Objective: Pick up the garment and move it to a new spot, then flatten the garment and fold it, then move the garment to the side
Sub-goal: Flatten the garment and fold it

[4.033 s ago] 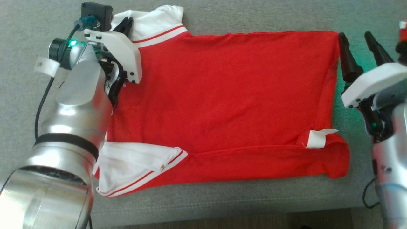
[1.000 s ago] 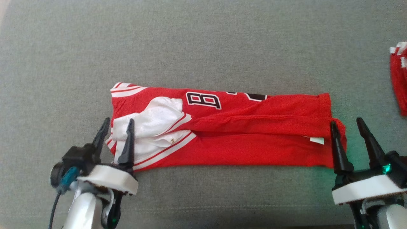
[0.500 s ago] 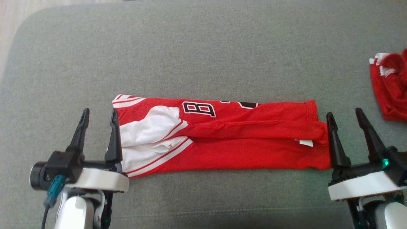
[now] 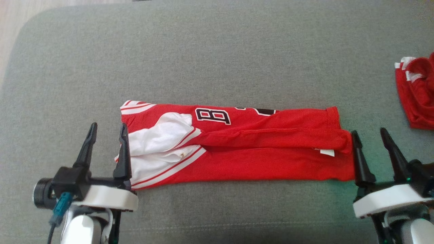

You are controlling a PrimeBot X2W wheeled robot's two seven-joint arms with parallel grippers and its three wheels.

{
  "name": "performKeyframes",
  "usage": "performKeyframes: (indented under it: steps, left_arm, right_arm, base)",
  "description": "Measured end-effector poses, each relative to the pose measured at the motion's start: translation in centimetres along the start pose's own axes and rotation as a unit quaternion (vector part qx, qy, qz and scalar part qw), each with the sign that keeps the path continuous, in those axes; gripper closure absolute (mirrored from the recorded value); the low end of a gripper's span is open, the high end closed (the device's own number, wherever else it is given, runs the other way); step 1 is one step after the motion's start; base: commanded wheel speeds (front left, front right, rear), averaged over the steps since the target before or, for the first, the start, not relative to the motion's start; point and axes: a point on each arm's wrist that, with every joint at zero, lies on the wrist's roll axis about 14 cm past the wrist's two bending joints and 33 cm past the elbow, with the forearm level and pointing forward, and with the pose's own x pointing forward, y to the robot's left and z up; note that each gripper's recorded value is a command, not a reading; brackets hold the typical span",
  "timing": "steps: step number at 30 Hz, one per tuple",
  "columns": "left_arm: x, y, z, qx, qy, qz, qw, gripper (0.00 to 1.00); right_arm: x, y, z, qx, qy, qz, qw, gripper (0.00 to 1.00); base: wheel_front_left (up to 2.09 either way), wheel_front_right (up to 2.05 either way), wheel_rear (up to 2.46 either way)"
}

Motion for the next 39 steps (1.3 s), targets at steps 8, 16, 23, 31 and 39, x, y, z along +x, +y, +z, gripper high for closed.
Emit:
performKeyframes:
  steps: [8,16,23,31,39]
  left_arm:
    - [0.5,-0.4,-1.0,0.001,0.013,-0.009,1.0,0.0]
    - [1.1,-0.3,-1.3,0.001,0.016,-0.009,1.0,0.0]
    - [1.3,-0.4,-1.4,0.002,0.017,-0.011,1.0,0.0]
    - [1.6,-0.5,-1.2,0.003,0.012,-0.013,1.0,0.0]
    - [1.6,-0.5,-0.8,0.004,0.007,-0.011,1.0,0.0]
  right_arm:
    - [2.4,-2.8,-4.3,0.022,0.076,-0.026,0.997,0.0]
    - [2.9,0.5,-9.9,0.063,0.188,0.018,0.98,0.0]
    - [3.4,1.3,-10.0,0.081,0.192,0.027,0.978,0.0]
    - [3.5,1.8,-10.0,0.108,0.213,0.034,0.97,1.0]
    - [3.7,-2.0,-7.5,0.113,0.18,-0.003,0.977,1.0]
  base:
    - [0.0,0.0,0.0]
    - [0.0,0.0,0.0]
    - [0.0,0.0,0.0]
    - [0.0,0.0,0.0]
    - [0.0,0.0,0.0]
